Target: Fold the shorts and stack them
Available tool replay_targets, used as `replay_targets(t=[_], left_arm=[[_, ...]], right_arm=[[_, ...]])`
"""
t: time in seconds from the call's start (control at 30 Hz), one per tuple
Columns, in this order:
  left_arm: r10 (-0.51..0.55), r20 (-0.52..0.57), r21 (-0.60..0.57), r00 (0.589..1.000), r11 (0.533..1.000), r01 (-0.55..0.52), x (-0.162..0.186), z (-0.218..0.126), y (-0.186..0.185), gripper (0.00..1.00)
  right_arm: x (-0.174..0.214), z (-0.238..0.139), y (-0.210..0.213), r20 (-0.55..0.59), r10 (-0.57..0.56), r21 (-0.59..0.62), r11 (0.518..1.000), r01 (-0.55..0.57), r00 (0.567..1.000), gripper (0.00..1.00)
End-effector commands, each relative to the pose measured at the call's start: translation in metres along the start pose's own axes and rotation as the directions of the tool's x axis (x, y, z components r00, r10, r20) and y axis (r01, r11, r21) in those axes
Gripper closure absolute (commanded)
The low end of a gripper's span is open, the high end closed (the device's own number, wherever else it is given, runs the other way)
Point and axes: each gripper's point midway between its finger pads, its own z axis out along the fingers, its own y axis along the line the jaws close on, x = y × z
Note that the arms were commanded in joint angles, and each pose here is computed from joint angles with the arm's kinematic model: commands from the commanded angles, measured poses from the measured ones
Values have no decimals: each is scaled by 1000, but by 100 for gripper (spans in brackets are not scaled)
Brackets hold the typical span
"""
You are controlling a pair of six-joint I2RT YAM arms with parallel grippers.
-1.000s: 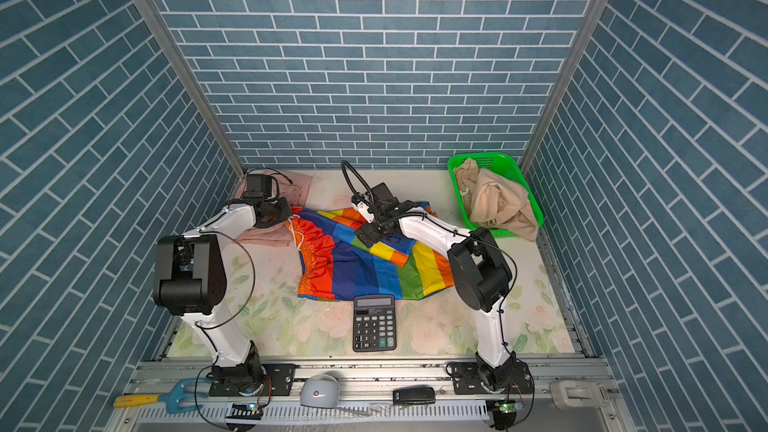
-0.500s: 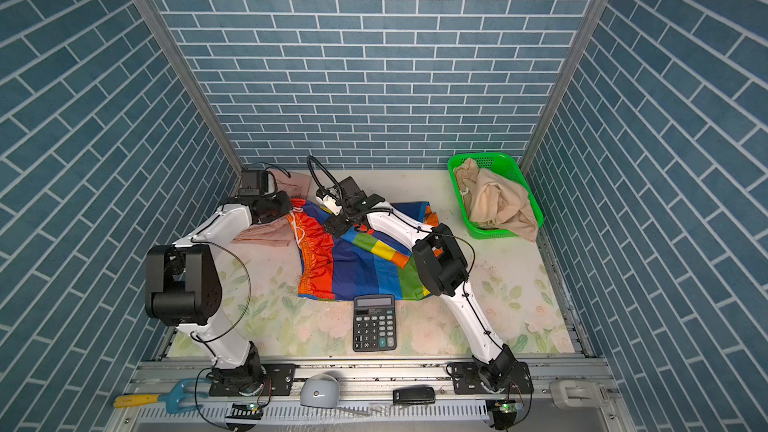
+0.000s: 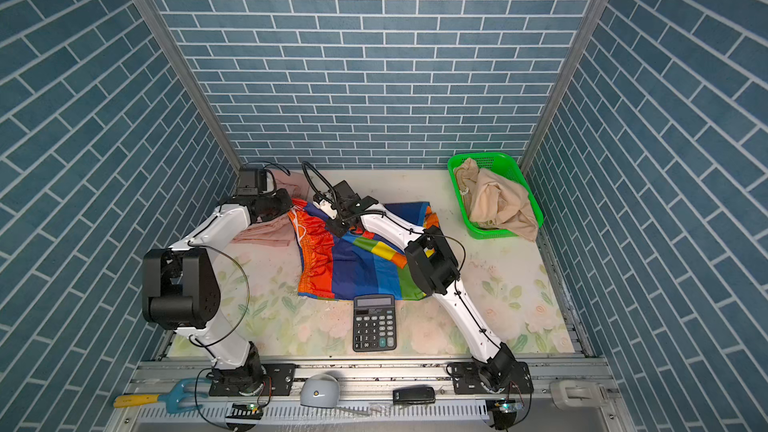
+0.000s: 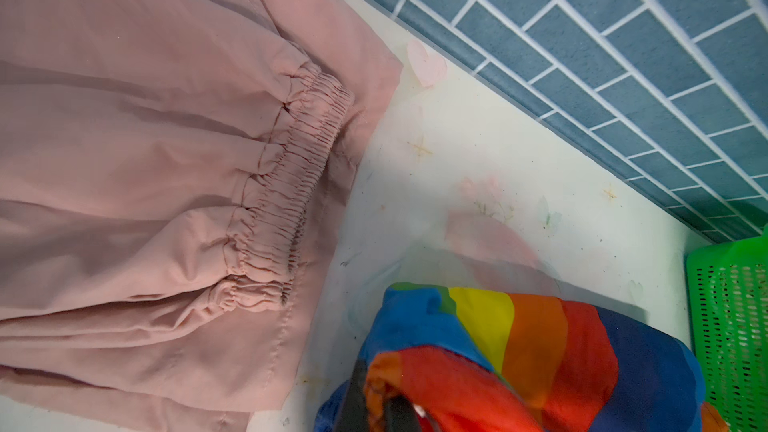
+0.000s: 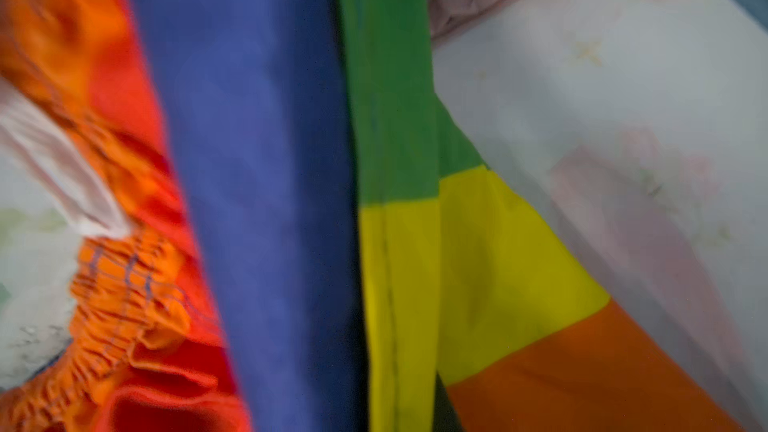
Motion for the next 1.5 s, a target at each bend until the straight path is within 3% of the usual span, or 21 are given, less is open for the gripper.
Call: replay_targets(t=[0.0,0.27,0.7,0.93,1.23,1.37,1.4,1.47], left_arm=[[1,45,8,999,1000,-1,-17,-7,-4,100],[-15,54,-6,998,1000,15,-23,-7,3,100],[-35,64,-4,997,999,35,-33,-14,9,100],[-47,62,6,997,999,47,-34,-13,9,100],[-47,57,10,997,999,46,-34,-11,8,100],[-56,56,20,997,998,55,-32,-9,7,100],[-57,54,21,997,998,56,-32,-9,8,100],[-58,52,20,997,998,57,-31,-9,8,100]], right_arm=[[21,-22,-4,-65,-36,49,998,40,997,85],[71,-62,-20,-135,4,139,990,15,991,86],[128,-86,-40,-183,88,196,979,-51,979,87],[141,-84,-36,-194,110,191,979,-72,975,79],[143,-79,-29,-181,132,161,982,-102,975,81],[134,-71,-26,-175,128,160,982,-100,976,72],[132,-69,-26,-172,127,159,982,-100,977,73],[129,-67,-26,-175,126,161,982,-98,977,89]])
